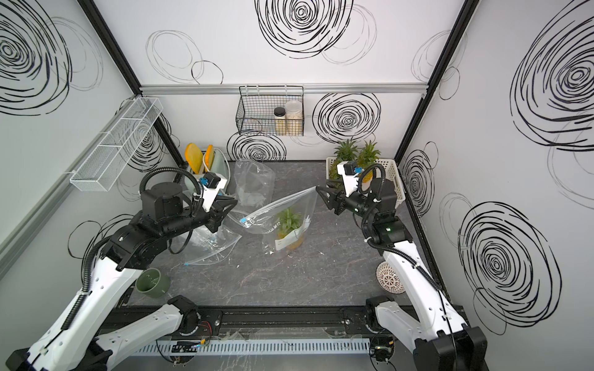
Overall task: Open the zip-top bag and take out the pineapple
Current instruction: Unzip the zipper on the zipper food storage bag, then adjust the zipper food storage bag at the center of the board.
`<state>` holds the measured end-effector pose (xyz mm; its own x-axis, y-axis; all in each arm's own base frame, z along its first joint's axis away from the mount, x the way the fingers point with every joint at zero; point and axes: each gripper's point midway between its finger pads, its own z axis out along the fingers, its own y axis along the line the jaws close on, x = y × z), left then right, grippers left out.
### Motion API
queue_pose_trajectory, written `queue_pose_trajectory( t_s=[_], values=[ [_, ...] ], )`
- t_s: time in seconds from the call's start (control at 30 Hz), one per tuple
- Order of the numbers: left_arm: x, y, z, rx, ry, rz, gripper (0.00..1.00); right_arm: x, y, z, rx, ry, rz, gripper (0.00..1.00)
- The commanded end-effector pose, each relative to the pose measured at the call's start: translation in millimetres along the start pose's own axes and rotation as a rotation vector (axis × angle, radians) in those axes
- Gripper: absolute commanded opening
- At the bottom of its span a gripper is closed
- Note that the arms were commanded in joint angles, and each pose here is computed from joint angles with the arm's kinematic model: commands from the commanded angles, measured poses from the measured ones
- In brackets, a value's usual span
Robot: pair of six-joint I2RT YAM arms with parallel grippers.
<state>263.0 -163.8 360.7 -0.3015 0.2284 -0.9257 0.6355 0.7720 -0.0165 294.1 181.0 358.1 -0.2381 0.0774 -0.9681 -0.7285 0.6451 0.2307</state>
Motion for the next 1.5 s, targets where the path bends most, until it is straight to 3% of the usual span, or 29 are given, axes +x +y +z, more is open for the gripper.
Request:
queue_pose_trajectory(
  t_s=[0.0, 0.17, 0.47, 0.67, 0.77, 1.0, 1.27, 1.47],
  values=[
    [-21, 9, 14, 0.032, -0.093, -0.007, 0.08, -6, 4, -20, 0.083, 0.01, 0.006, 0.5],
    [9, 24, 53, 0.067, -0.058, -0.087, 0.0, 29, 13, -32, 0.1, 0.103, 0.095, 0.49],
    [78, 15, 100, 0.057, 0.042, -0.214, 0.0, 115, 9, -27, 0.111, 0.284, 0.343, 0.47],
    [114, 3, 112, 0.012, 0.1, -0.219, 0.0, 153, 17, -13, 0.096, 0.397, 0.413, 0.18],
    [123, -3, 113, 0.018, 0.101, -0.229, 0.0, 169, 24, -5, 0.087, 0.454, 0.44, 0.11],
    [129, -35, 117, 0.089, 0.088, -0.221, 0.0, 190, 38, 17, 0.034, 0.493, 0.505, 0.12],
    [140, -78, 117, 0.176, 0.029, -0.28, 0.0, 196, 27, 45, 0.043, 0.481, 0.538, 0.12],
    [140, -99, 106, 0.185, -0.022, -0.314, 0.0, 204, 22, 67, 0.006, 0.538, 0.549, 0.14]
  ],
)
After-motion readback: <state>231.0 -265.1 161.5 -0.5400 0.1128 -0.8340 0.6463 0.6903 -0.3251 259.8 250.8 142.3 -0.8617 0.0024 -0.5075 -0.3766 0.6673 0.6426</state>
